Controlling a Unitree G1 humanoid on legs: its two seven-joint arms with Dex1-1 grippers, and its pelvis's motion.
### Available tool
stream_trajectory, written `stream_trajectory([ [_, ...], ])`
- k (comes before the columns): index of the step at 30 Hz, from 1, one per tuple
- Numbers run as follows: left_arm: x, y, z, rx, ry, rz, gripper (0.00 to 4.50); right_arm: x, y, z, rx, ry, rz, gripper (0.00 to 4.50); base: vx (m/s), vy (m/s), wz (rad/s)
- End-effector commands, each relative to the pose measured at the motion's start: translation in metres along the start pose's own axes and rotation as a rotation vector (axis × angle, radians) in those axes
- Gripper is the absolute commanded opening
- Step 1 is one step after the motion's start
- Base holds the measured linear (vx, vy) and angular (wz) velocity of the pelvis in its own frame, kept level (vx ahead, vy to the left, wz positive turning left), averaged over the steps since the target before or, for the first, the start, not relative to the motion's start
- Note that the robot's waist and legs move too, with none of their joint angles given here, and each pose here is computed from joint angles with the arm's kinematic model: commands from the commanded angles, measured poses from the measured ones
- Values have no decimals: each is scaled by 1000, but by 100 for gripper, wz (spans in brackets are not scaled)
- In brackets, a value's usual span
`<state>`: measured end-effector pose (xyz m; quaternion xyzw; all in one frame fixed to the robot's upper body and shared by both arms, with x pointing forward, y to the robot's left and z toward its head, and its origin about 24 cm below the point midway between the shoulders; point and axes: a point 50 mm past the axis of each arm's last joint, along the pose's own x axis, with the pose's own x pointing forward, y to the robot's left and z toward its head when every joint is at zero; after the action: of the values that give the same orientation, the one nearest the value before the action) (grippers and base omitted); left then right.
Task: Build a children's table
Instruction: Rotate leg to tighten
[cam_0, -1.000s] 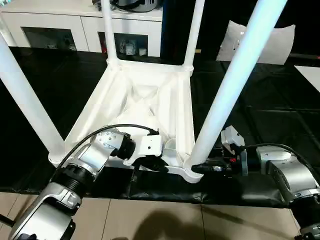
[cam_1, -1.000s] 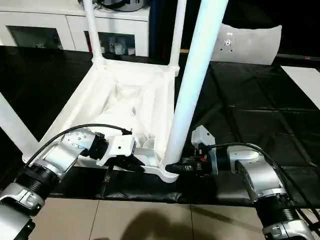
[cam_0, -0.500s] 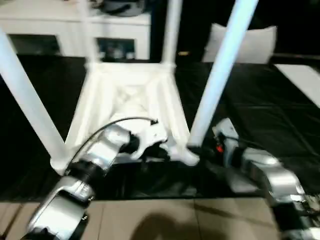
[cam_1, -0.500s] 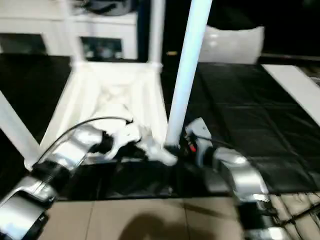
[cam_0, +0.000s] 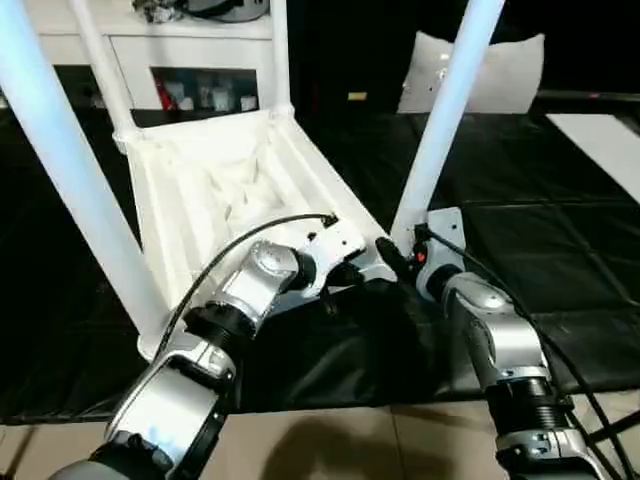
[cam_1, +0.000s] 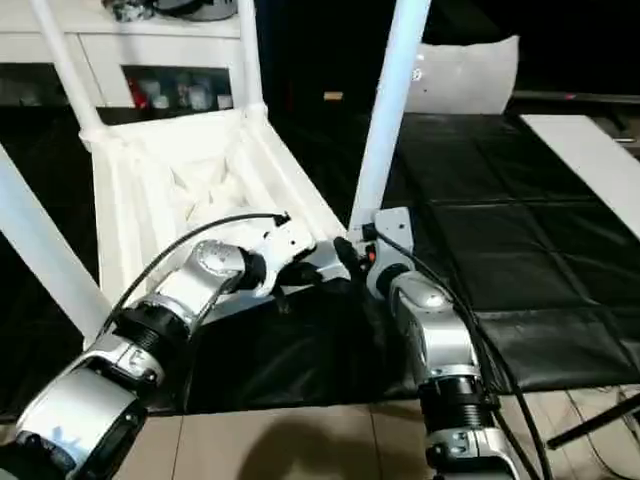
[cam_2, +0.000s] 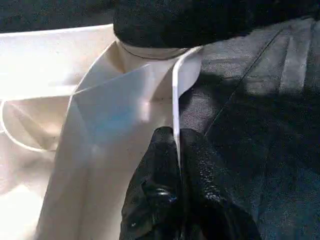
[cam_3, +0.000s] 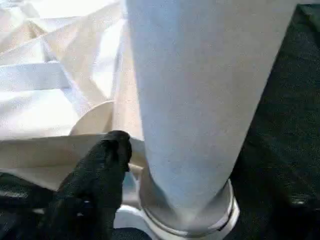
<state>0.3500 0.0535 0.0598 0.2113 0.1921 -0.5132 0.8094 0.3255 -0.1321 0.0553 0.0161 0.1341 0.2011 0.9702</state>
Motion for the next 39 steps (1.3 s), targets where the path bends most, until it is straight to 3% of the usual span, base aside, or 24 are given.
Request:
stream_trajectory([
  [1,-2,0,29,110,-115,-28,0,-2,11,-12,25,37,90,354,0,0,0],
  [6,-7,1,17,156,-84,-46,0,-17,-17,-13,-42,43,-2,389,0,0,0],
  [9,-9,7,11,161,-79,10,0,-31,-27,-6,-17,-17,20,420,0,0,0],
  [12,-8,9,11,125,-96,49,0,-38,-23,5,41,-104,85,445,0,0,0],
  [13,-8,8,12,104,-120,44,0,-42,-22,14,103,-174,108,448,0,0,0],
  [14,-9,5,16,83,-175,19,27,-50,-19,27,125,-257,184,449,0,0,0],
  [16,-9,4,18,70,-201,9,27,-55,-17,32,117,-282,220,449,0,0,0],
  [18,-10,3,18,54,-216,7,63,-56,-15,33,109,-280,246,450,0,0,0],
  [21,-11,0,17,19,-249,6,65,-61,-8,35,105,-265,329,450,0,0,0],
  [25,-20,-4,10,-23,-288,36,106,-61,-1,40,65,-309,358,450,0,0,0],
  [31,-36,-10,1,-61,-334,85,152,-66,7,39,91,-321,384,450,0,0,0],
  [35,-63,-19,-3,-160,-480,286,193,-73,8,28,99,-270,293,450,0,0,0],
  [37,-63,-19,-3,-160,-480,286,200,-73,8,28,99,-270,293,450,0,0,0],
  [38,-81,-33,-10,-248,-505,397,219,-81,16,15,44,-186,282,450,0,0,0],
  [39,-87,-38,-13,-272,-512,435,219,-85,20,9,16,-153,283,450,0,0,0],
])
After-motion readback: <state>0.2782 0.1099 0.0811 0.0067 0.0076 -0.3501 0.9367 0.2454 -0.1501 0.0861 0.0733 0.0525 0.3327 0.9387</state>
